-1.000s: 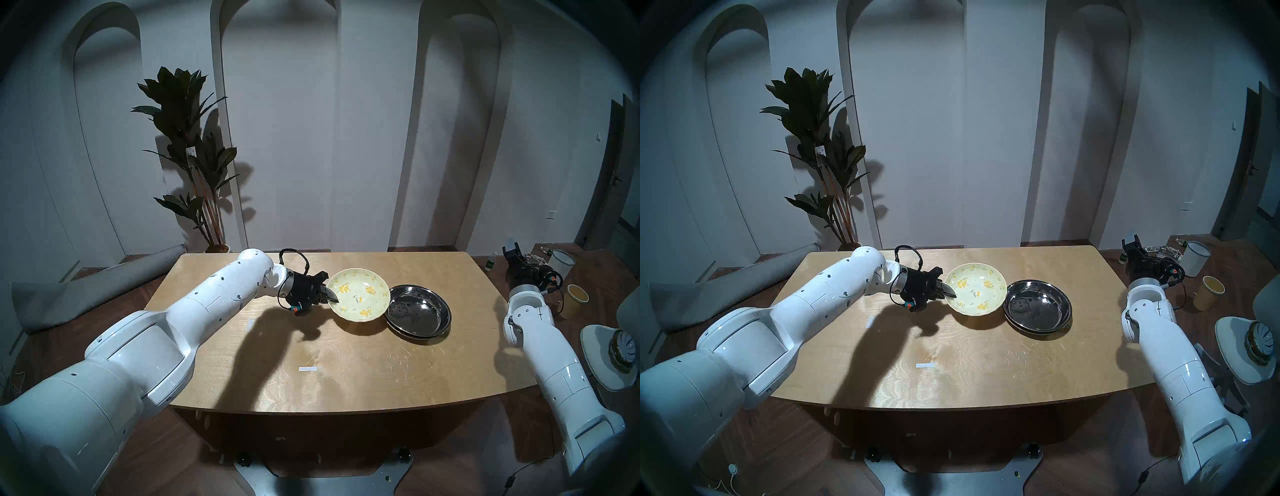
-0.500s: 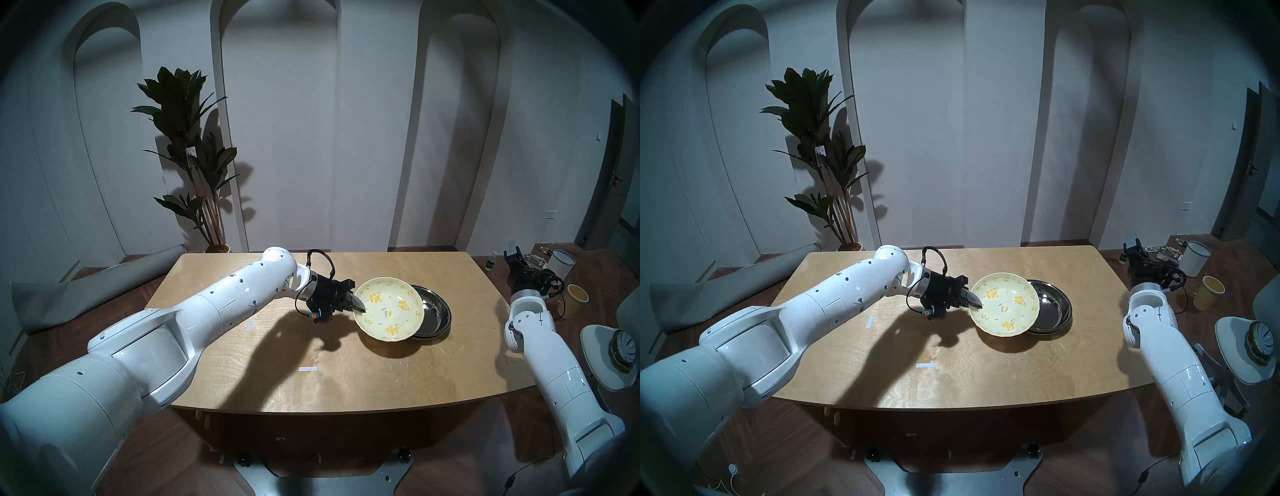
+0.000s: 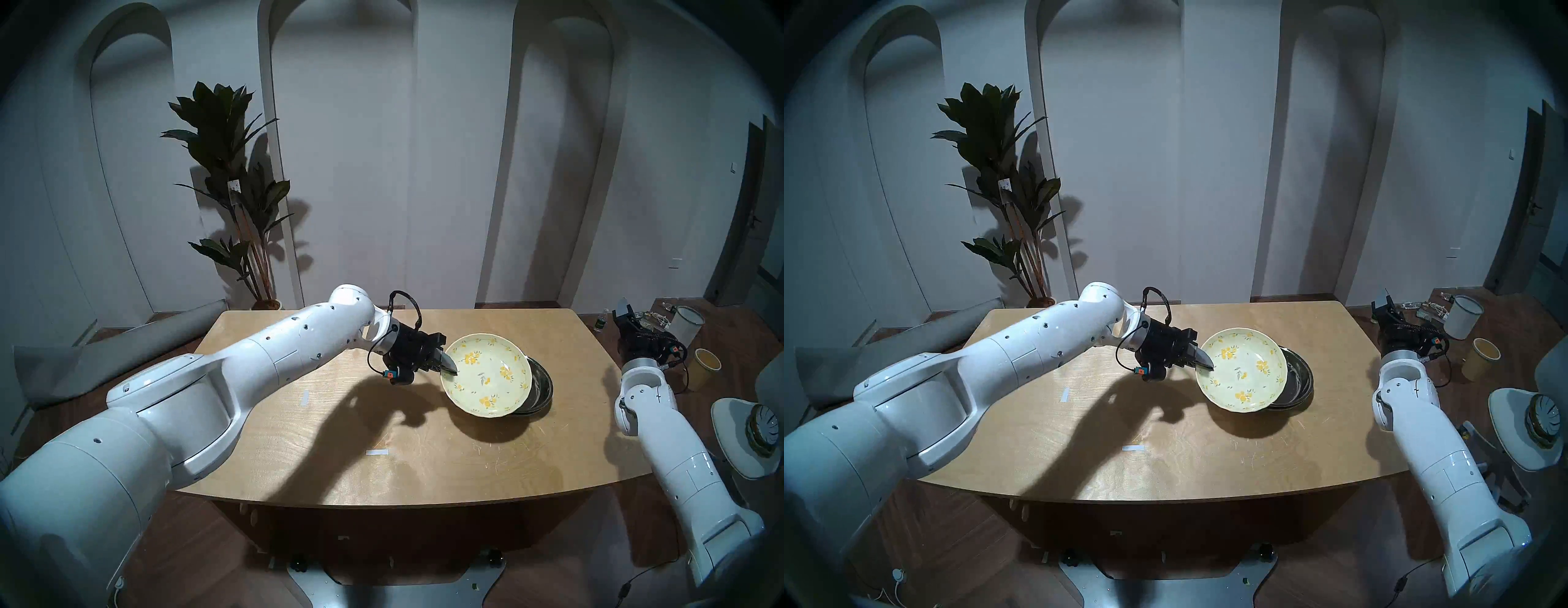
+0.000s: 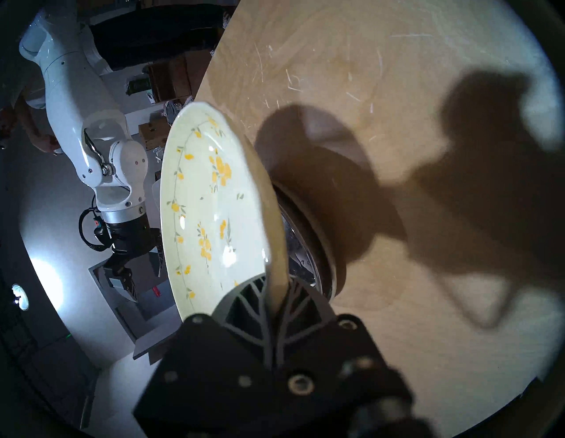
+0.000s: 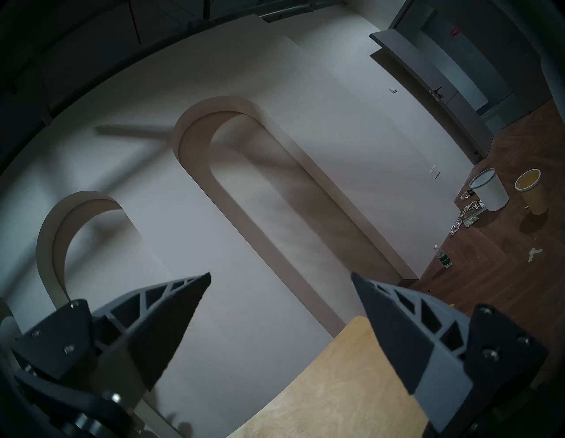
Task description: Stack the plates into one stack
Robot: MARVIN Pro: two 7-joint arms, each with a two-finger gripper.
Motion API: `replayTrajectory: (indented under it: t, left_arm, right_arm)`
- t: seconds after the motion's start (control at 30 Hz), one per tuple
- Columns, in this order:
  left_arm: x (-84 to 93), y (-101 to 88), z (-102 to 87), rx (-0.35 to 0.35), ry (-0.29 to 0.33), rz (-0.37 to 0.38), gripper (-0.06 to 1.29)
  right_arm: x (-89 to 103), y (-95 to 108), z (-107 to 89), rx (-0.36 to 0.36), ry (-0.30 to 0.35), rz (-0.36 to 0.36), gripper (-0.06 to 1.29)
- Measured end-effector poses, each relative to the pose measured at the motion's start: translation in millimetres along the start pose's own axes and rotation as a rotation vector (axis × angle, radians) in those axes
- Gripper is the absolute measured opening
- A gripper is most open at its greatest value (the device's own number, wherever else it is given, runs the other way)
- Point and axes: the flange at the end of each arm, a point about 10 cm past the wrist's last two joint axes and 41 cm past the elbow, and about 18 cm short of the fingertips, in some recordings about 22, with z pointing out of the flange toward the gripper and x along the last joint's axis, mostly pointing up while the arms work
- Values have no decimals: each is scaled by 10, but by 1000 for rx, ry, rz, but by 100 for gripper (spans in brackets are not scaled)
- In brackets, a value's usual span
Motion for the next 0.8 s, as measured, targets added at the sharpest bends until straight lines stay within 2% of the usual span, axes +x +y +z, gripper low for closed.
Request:
replayTrajectory:
  t: [0.2,0.47,0.63,0.8]
  left_arm:
    - [-146,-66,-1,-16,-13,4,-3]
    - [-282,-251,80,-14,-12,27,-3]
    - [-286,-334,189,-18,9,44,-3]
    - [-246,-380,316,-34,41,63,-3]
  right_arm:
    - [5,15,-19,6,8,-12,124]
    - [236,231,-55,-24,50,-66,124]
    - [326,324,-96,-36,64,-91,124]
    - [335,357,-145,-35,62,-105,124]
